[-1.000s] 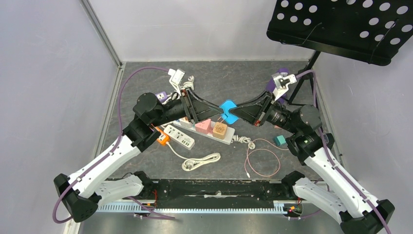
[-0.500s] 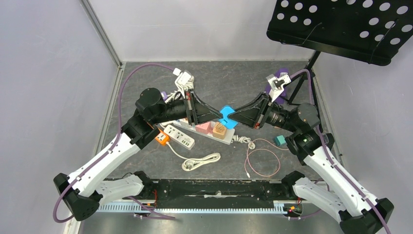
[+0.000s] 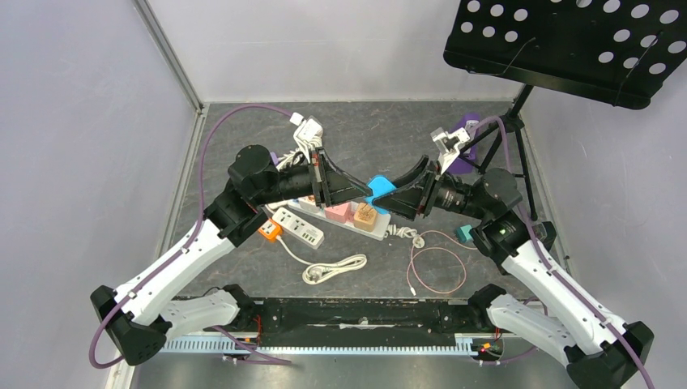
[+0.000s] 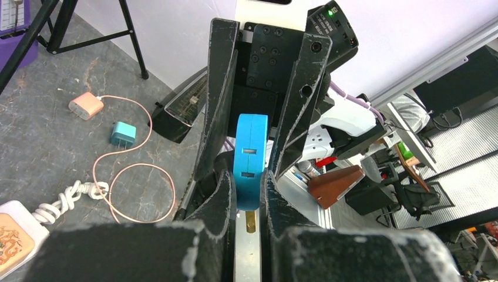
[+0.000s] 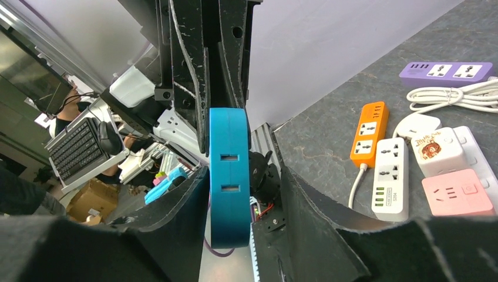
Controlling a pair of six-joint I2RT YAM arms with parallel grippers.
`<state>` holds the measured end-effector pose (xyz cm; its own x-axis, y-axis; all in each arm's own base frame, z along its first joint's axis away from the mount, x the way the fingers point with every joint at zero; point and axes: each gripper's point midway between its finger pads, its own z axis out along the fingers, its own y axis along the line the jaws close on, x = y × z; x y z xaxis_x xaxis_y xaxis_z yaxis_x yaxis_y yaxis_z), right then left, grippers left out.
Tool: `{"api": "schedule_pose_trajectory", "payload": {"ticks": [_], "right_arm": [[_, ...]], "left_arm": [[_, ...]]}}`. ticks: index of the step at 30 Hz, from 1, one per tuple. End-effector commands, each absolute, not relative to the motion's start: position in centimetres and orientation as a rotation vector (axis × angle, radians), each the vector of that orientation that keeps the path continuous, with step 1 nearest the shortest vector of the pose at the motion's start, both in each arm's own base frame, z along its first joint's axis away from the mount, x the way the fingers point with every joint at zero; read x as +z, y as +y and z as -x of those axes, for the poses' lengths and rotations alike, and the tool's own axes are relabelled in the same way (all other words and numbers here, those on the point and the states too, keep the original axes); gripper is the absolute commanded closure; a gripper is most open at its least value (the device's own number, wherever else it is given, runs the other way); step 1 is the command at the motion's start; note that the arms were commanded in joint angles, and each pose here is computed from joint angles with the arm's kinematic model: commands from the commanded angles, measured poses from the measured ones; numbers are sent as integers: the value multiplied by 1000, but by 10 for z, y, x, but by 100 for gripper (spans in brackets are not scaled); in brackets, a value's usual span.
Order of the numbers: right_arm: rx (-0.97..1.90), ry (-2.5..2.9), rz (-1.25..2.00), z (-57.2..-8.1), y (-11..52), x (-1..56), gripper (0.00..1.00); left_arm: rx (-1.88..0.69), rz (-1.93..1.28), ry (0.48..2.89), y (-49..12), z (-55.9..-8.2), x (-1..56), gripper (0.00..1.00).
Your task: Insert the plug
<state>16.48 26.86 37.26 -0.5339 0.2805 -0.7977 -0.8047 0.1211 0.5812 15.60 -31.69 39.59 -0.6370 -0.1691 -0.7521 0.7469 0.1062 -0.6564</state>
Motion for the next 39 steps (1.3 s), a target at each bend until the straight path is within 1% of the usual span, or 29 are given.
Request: {"api": "schedule_pose_trajectory", "payload": {"ticks": [1, 5, 7, 13, 14, 15, 16, 17, 18, 19, 20, 21, 22, 25, 29, 31, 34, 39], "right_arm": [[1544, 1493, 564, -165, 273, 377, 52], [1546, 1499, 561, -166, 276, 375, 54], [1542, 1507, 553, -167, 277, 374, 59], [1523, 1513, 520, -172, 275, 374, 84], [1519, 1512, 515, -173, 275, 375, 88], [1511, 1509, 511, -174, 274, 375, 97], [1505, 1511, 506, -175, 274, 374, 100], [1498, 1515, 505, -176, 274, 373, 100], [1489, 1511, 512, -177, 274, 372, 100], [1479, 1512, 509, -179, 274, 370, 100], [1468, 1512, 506, -181, 274, 369, 100], [1450, 1506, 514, -183, 274, 368, 100], [1429, 1504, 521, -185, 274, 366, 100], [1338, 1534, 546, -196, 276, 352, 100], [1201, 1562, 596, -214, 283, 324, 100], [1115, 1582, 640, -225, 291, 307, 100], [1011, 1612, 720, -239, 307, 281, 100], [851, 1637, 910, -263, 334, 241, 100]], "left_arm": [[-1605, -601, 1572, -312, -153, 414, 98], [-1600, -590, 1573, -312, -155, 415, 98], [-1600, -592, 1568, -312, -154, 416, 98], [-1596, -597, 1569, -312, -154, 415, 98], [-1596, -597, 1572, -312, -154, 415, 98], [-1591, -599, 1573, -312, -154, 414, 98], [-1587, -598, 1579, -312, -155, 413, 98], [-1579, -595, 1584, -311, -156, 412, 98], [-1560, -586, 1601, -311, -158, 410, 88], [-1529, -577, 1627, -309, -161, 406, 74], [-1492, -556, 1651, -306, -165, 404, 59], [-1436, -532, 1681, -302, -171, 398, 50], [-1380, -503, 1695, -296, -176, 397, 43], [-1110, -353, 1785, -263, -201, 380, 32], [-668, -135, 1889, -196, -233, 350, 27], [-507, -76, 1917, -169, -239, 337, 27], [-377, -55, 1930, -147, -240, 324, 27], [-284, -26, 1941, -132, -242, 306, 27]]}}
